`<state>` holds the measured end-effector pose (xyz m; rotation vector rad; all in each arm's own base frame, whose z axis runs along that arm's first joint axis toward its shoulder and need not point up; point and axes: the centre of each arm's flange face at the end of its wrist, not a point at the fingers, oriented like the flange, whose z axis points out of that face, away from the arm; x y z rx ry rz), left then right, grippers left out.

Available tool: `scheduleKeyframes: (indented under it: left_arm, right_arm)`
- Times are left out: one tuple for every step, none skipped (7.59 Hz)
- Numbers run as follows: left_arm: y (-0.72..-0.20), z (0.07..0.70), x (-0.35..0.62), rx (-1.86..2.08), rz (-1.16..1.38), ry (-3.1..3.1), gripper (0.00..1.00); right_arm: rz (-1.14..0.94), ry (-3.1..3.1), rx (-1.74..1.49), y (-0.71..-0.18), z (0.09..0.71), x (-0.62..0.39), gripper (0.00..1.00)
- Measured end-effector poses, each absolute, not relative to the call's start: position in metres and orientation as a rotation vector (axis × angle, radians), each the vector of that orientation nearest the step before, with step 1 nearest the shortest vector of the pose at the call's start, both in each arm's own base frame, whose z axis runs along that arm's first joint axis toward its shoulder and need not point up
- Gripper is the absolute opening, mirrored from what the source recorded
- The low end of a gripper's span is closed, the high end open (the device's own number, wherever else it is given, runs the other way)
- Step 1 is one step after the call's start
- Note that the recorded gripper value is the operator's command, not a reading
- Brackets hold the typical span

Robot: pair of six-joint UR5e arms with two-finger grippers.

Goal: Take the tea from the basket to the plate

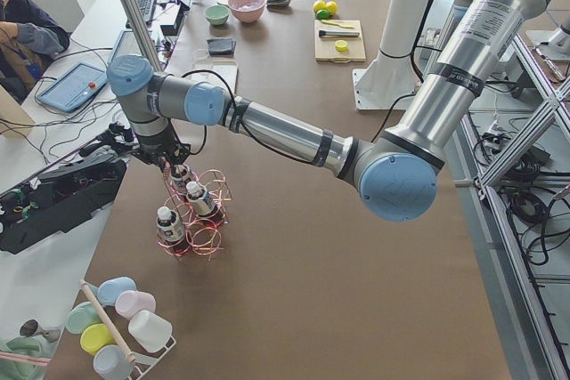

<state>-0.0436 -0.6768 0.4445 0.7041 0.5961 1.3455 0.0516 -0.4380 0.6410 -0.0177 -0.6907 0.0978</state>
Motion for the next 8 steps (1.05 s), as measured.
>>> scheduleKeyframes:
  left_arm:
    - [-0.670, 0.428, -0.047, 0.722, 1.344, 0.593, 0.00]
    - [-0.660, 0.410, -0.050, 0.741, 1.345, 0.587, 0.00]
    - [-0.648, 0.387, -0.051, 0.759, 1.347, 0.589, 0.00]
    - [-0.630, 0.363, -0.050, 0.771, 1.347, 0.599, 0.00]
    - [-0.609, 0.337, -0.049, 0.789, 1.351, 0.597, 0.00]
    - [-0.591, 0.315, -0.047, 0.803, 1.357, 0.593, 0.00]
    - [-0.574, 0.293, -0.041, 0.821, 1.368, 0.587, 0.00]
    - [-0.560, 0.273, -0.029, 0.836, 1.375, 0.586, 0.00]
  right_arm:
    - [0.098, -0.691, -0.018, -0.438, 0.641, 0.052, 1.00]
    - [0.098, -0.690, -0.018, -0.438, 0.641, 0.052, 1.00]
    - [0.099, -0.689, -0.018, -0.438, 0.642, 0.052, 1.00]
    - [0.099, -0.688, -0.019, -0.438, 0.642, 0.052, 1.00]
    - [0.099, -0.688, -0.019, -0.438, 0.642, 0.052, 1.00]
    - [0.099, -0.689, -0.020, -0.438, 0.642, 0.052, 1.00]
    - [0.099, -0.689, -0.019, -0.438, 0.642, 0.052, 1.00]
    - [0.098, -0.689, -0.018, -0.438, 0.641, 0.052, 1.00]
